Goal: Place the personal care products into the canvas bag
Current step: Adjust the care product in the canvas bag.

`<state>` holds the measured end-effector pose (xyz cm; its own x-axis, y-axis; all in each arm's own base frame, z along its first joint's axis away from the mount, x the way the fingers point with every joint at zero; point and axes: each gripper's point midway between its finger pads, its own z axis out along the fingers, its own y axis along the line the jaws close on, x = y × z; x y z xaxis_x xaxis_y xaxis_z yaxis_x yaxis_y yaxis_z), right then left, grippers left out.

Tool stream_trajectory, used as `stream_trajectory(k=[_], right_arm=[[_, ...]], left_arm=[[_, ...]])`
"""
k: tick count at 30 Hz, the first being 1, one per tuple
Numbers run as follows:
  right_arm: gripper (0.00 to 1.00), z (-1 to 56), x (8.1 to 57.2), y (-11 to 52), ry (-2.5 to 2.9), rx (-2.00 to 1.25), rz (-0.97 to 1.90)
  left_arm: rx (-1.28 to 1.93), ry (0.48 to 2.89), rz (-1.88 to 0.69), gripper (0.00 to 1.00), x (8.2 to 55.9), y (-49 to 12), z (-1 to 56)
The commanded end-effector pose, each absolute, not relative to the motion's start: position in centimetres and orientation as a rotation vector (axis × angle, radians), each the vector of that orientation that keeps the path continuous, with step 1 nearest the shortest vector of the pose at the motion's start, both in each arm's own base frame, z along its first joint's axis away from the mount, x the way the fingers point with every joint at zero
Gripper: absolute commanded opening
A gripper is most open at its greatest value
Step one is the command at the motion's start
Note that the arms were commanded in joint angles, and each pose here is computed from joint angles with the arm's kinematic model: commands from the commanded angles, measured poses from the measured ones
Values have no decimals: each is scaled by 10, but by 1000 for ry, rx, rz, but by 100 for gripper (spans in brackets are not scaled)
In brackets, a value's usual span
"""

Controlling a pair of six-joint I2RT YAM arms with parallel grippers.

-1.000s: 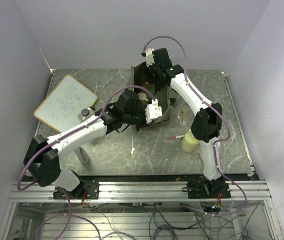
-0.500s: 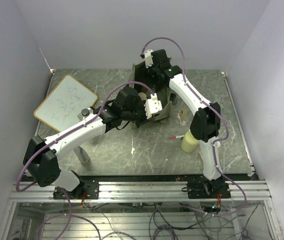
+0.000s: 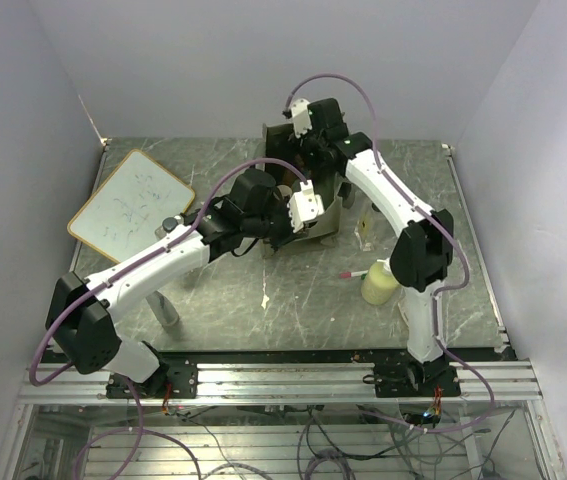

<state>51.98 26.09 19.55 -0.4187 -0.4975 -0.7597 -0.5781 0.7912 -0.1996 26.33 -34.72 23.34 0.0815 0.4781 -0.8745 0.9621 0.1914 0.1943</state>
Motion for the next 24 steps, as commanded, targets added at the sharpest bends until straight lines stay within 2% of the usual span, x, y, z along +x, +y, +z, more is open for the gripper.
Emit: stream_trajectory(k=[1,6,7,8,10,15,24], right_arm=[[87,248,513,259,1981,-799,126],[87,256,505,264,1957,-839,166],[87,270,500,263,1932,-836,176],[87,274,499,263,1925,-838,182],[87,283,495,265,1909,-844,197],[87,311,489,263,1860,-843,211],[86,354,474,226,1817,-778,161]], left_arm=[[1408,1445,-709,18,252,-352,272],[1431,1427,-695,36,250,-349,274],[1431,1423,-692,53,250,-349,275],[1430,1418,-692,62,249,-348,278],[1422,1406,-691,72,248,-348,285],[1376,1358,-670,79,250,-345,315],[1228,1363,-601,80,259,-329,359]])
